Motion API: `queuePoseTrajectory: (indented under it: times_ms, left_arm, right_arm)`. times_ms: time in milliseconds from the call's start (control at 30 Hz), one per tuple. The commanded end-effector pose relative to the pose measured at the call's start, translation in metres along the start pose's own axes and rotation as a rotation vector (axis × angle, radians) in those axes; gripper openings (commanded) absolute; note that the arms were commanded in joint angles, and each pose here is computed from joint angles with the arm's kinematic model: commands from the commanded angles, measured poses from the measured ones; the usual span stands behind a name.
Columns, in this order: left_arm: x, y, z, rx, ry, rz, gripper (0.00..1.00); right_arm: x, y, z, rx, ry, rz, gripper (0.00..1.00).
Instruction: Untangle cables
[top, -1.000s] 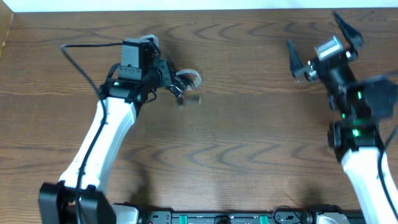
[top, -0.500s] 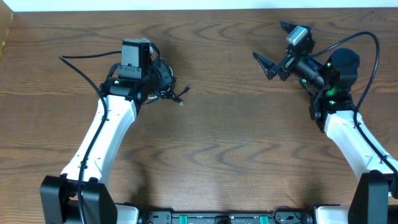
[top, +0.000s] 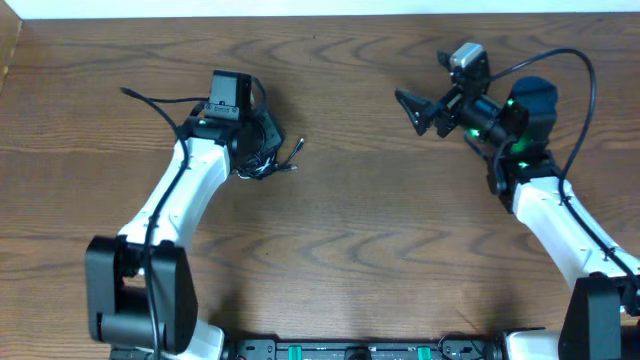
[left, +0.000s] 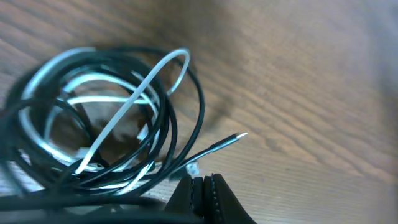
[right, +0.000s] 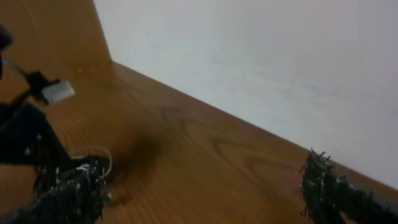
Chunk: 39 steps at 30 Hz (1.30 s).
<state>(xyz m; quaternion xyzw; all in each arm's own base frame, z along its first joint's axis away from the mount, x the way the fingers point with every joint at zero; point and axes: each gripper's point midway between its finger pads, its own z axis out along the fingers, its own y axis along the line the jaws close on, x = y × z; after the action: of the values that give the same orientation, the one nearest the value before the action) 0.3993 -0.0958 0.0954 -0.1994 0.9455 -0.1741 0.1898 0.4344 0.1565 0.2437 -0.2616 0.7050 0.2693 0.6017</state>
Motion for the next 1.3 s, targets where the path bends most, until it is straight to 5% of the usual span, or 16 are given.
queuePoseTrajectory:
  times_ms: [0,67,133,167,467,900,1067,1200,1267]
  left_arm:
    - [0.01,-0.006,0.011,0.041,0.07,-0.013,0.17]
    - [0.009,-0.008,0.01,0.047,0.071,-0.013,0.43]
    - [0.006,-0.012,0.005,0.059,0.066,-0.012,0.92]
    - [0.005,-0.014,0.001,0.061,0.063,-0.01,0.96]
    - [-0.004,-0.004,-0.045,-0.084,0.07,-0.033,0.98]
    - [0.035,0.04,-0.063,-0.256,0.239,-0.092,0.98]
    - [0.045,0.056,-0.072,-0.342,0.27,-0.095,0.98]
    - [0.034,0.06,-0.089,-0.329,0.206,-0.115,0.98]
    - [0.029,0.064,-0.097,-0.335,0.177,-0.124,0.98]
  right_arm:
    - [0.001,-0.003,0.011,0.079,0.016,0.015,0.99]
    - [0.005,0.0,0.016,0.094,0.031,0.02,0.99]
    - [0.006,-0.002,0.019,0.117,0.048,0.053,0.99]
    - [0.003,-0.002,0.02,0.119,0.057,0.071,0.99]
    - [-0.044,-0.012,0.035,0.126,0.22,0.166,0.99]
    - [-0.044,0.019,0.07,0.039,0.207,0.113,0.99]
    - [-0.067,0.032,0.079,0.009,0.119,0.061,0.86]
    - [-0.054,0.063,0.092,-0.052,0.153,0.06,0.5]
    - [-0.048,0.071,0.1,-0.056,0.162,0.05,0.66]
